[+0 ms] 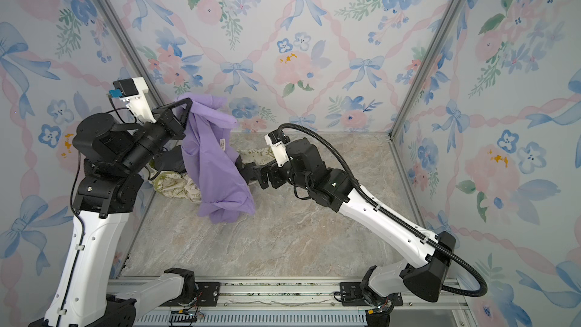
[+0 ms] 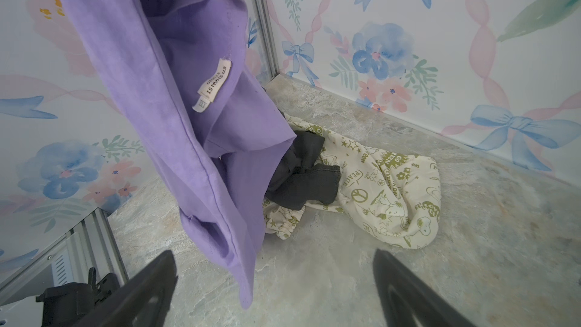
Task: Pick out a specific cloth from the pile
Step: 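Grasp the purple cloth with the left gripper and lift it up out of the pile, then bring the right gripper to the hanging purple cloth and grasp its edge, then pull the purple cloth away from the left gripper with the right gripper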
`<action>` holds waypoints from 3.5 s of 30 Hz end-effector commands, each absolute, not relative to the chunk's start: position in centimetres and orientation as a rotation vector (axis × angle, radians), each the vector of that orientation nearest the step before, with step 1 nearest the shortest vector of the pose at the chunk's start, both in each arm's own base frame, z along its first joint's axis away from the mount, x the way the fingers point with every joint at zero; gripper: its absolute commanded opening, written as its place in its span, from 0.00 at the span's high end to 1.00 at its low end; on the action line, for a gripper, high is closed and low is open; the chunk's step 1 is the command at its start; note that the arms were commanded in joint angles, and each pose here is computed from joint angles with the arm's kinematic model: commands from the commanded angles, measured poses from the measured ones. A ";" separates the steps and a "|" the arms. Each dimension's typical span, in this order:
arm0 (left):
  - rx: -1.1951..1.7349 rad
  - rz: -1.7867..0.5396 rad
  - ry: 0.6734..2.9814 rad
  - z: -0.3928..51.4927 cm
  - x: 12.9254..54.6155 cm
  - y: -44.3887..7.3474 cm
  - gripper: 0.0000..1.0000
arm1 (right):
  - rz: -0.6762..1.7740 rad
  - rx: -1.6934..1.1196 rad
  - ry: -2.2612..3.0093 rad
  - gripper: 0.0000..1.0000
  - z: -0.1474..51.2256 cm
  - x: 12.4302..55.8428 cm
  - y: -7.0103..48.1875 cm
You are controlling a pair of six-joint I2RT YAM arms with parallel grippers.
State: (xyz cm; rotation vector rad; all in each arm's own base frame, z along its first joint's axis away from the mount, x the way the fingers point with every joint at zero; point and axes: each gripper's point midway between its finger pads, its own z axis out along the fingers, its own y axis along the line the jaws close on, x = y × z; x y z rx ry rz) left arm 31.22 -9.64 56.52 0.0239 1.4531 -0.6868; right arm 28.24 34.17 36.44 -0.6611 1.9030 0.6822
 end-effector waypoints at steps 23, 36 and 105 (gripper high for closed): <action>0.021 -1.035 1.838 41.1 35.3 -24.0 1.00 | 0.537 -0.457 1.885 0.00 38.0 29.7 25.3; 0.118 -1.092 1.881 40.3 35.4 -28.1 1.00 | 0.561 -0.496 1.974 0.23 35.8 30.6 26.3; 0.042 -0.855 1.722 44.5 36.3 -21.9 0.02 | 0.327 0.043 1.568 1.00 58.3 40.3 1.7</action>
